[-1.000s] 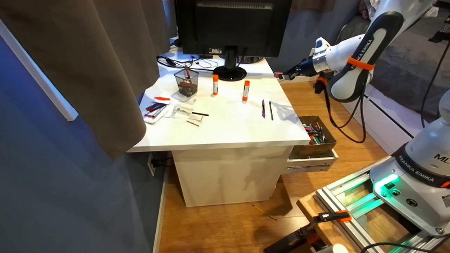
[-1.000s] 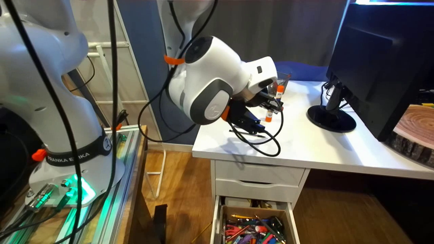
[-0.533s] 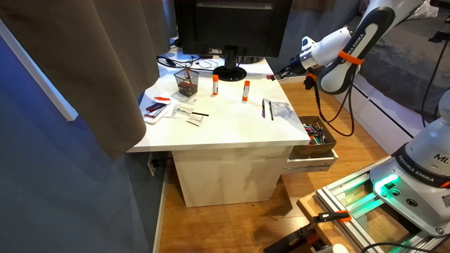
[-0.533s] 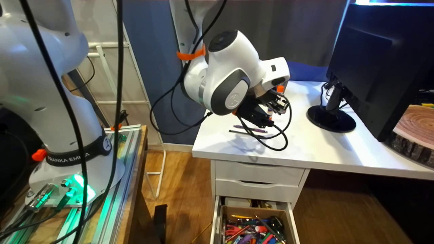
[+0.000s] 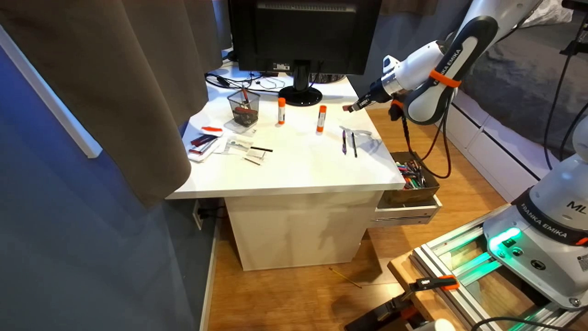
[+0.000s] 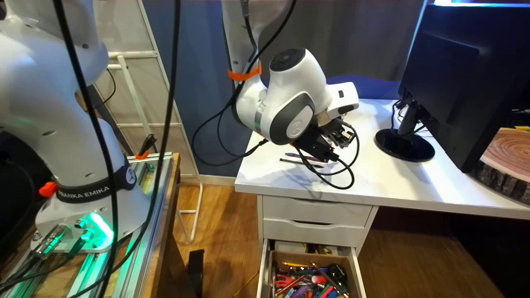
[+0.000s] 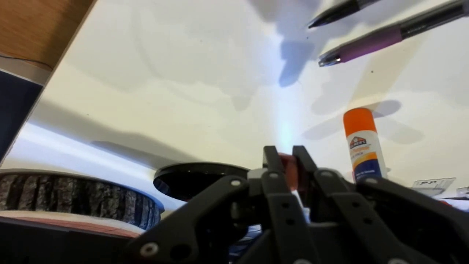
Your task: Remove the pen from the box
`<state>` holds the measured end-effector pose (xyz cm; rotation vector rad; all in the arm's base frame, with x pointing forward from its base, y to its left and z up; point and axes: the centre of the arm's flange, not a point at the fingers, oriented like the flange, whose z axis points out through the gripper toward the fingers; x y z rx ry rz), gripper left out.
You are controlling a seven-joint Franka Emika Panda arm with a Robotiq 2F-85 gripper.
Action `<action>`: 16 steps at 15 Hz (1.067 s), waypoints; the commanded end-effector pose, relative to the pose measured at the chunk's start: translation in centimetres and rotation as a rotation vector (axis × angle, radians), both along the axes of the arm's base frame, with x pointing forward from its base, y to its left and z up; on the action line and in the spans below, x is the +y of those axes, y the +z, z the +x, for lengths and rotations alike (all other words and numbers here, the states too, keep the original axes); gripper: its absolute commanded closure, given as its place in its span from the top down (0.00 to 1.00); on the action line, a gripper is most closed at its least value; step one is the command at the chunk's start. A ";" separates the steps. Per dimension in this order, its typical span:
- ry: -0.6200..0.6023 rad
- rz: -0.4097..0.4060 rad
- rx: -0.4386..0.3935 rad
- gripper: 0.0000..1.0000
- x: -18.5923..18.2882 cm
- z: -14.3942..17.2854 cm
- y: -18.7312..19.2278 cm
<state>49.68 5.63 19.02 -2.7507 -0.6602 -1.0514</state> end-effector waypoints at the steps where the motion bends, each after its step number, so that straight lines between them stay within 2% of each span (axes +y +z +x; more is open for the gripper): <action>1: 0.002 -0.001 -0.005 0.03 0.0 1.4 -1.4; 4: 0.017 0.003 0.008 0.03 0.2 1.6 -1.9; 5: 0.025 0.007 0.017 0.24 0.3 1.5 -2.0; 6: 0.039 0.006 0.026 0.37 0.5 1.4 -2.0; 11: 0.071 -0.023 0.086 0.73 1.3 0.5 -1.3; 15: 0.069 -0.062 0.125 1.00 0.3 -0.3 0.1; 16: 0.066 -0.064 0.126 1.00 0.0 -0.6 1.0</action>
